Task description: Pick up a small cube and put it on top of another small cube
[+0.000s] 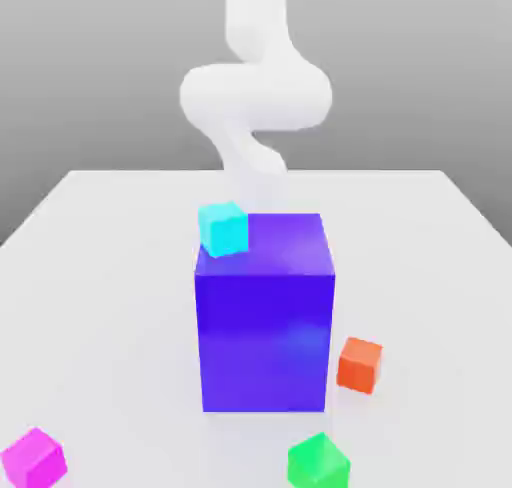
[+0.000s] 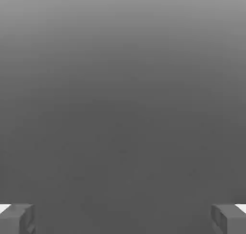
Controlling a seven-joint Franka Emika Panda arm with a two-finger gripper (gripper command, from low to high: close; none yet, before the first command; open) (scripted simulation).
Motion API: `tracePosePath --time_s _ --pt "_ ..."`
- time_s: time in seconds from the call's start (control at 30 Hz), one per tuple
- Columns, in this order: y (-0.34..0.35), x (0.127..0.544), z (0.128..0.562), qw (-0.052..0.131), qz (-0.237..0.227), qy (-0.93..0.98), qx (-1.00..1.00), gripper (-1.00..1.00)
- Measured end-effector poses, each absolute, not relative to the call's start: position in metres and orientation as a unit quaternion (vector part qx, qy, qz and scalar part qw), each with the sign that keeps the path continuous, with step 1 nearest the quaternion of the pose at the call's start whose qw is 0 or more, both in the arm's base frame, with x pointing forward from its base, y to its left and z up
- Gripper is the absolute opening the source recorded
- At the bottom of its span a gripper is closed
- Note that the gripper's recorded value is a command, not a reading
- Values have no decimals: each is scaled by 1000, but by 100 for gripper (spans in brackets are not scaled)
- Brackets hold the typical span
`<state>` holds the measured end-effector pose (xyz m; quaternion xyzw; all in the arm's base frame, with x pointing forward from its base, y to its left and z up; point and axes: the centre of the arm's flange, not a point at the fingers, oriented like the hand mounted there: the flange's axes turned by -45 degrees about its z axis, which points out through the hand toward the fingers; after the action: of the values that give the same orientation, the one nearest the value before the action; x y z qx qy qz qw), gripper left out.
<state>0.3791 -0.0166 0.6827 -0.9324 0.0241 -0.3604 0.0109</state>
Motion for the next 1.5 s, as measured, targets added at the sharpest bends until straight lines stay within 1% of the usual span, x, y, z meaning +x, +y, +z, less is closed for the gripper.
tracePosePath --time_s 0.13,0.27,0.4,0.53,0.77,0.97,1.03,1.13,1.17,1.37,1.43,1.5 --pt "-46 427 630 22 -312 55 -948 0" --pt "-77 465 573 29 -265 88 -960 0" --pt "-109 492 511 33 -219 123 -967 0" --pt "-142 509 444 32 -172 159 -972 0" --pt "-203 511 322 23 -89 225 -970 0" --pt "-246 488 218 6 -18 274 -962 0" --pt "-255 481 187 1 -5 283 -959 0" --pt "-258 479 142 0 -1 286 -958 0" --pt "-258 478 132 0 0 286 -958 -100" --pt "-257 478 127 0 0 286 -958 -100" --pt "-258 478 142 0 0 286 -958 -100" --pt "-258 479 169 0 0 286 -958 -100"
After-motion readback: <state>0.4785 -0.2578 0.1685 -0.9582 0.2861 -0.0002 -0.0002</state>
